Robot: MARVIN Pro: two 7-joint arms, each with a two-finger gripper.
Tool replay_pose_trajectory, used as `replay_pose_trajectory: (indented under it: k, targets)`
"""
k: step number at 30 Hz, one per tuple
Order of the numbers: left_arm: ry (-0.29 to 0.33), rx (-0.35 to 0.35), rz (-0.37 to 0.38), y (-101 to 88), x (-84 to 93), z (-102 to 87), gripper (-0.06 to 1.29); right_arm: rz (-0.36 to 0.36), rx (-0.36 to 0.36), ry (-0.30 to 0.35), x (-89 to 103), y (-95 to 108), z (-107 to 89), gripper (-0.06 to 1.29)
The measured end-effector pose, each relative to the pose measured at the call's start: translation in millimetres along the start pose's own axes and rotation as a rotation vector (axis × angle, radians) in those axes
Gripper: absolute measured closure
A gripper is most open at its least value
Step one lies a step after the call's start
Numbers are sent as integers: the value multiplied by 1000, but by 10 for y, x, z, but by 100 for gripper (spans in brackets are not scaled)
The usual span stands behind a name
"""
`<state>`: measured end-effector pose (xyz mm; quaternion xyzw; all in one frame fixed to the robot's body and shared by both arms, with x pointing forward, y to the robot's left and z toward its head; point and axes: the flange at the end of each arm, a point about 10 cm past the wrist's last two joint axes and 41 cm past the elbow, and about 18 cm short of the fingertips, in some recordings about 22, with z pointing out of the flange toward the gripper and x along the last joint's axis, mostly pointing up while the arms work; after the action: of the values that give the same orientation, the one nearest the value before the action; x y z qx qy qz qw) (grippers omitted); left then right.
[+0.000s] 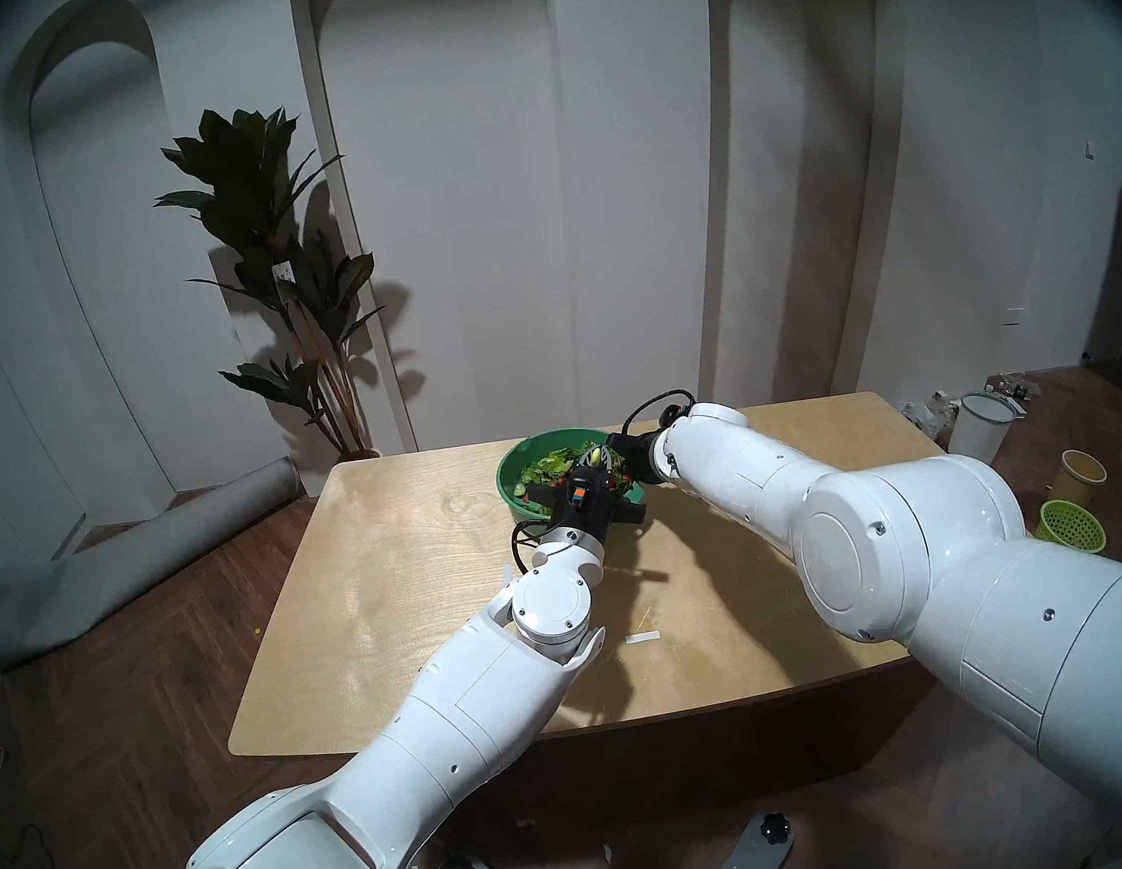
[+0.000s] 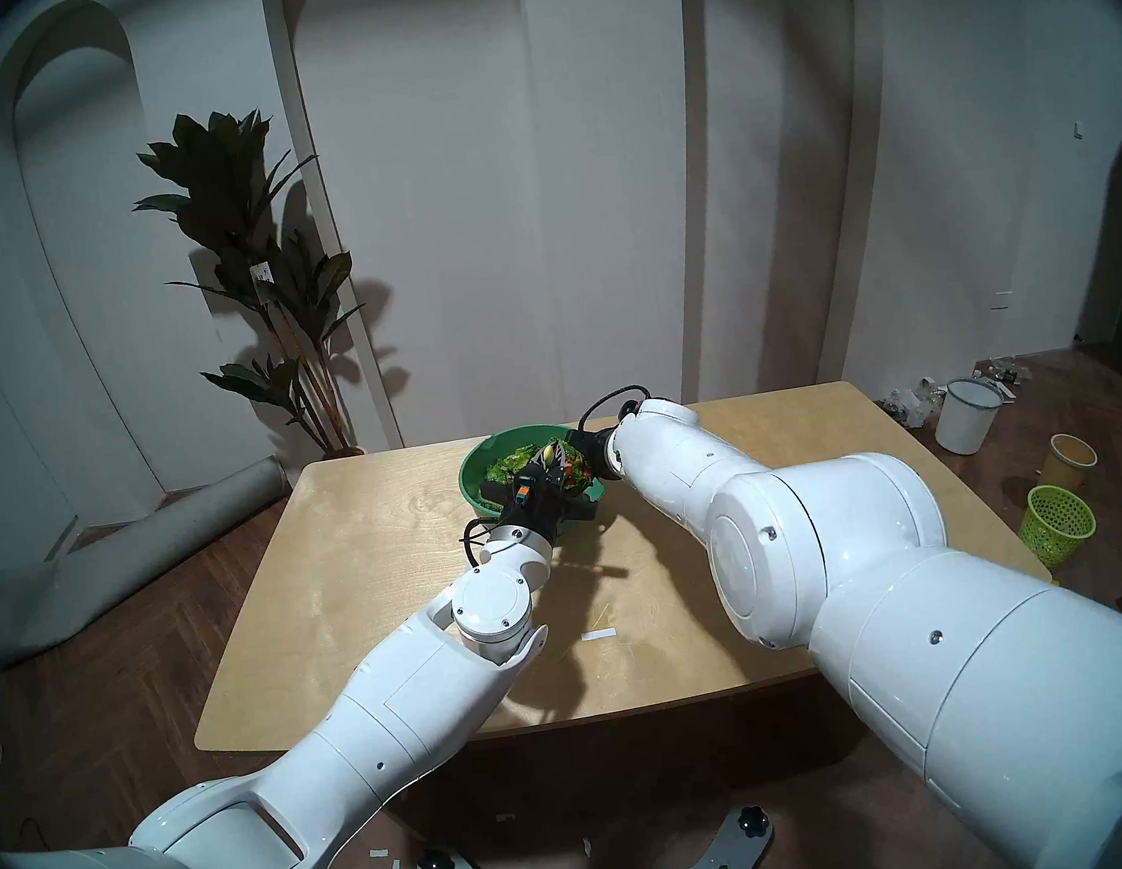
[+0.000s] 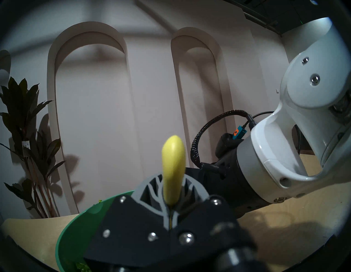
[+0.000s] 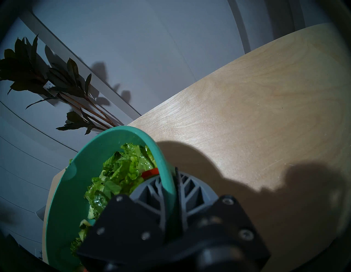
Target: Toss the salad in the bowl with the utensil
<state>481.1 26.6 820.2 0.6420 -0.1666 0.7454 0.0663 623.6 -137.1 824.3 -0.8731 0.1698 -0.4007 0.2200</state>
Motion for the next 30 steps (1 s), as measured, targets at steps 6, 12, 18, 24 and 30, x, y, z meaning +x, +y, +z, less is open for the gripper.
replay_pose_trajectory:
  k: [6,12,18,24,30]
  targets:
    - [-4,-15,18,-17,92,60,126,0,0,0,-1,0,0,113]
    - [-11,-17,55,-134,108,98,126,0,0,0,0,0,0,113]
    - [-18,-14,104,-309,107,150,126,0,0,0,0,0,0,113]
    - [-25,-11,144,-449,74,208,126,0,0,0,0,0,0,113]
    - [-42,-5,182,-565,-8,262,126,0,0,0,0,0,0,113]
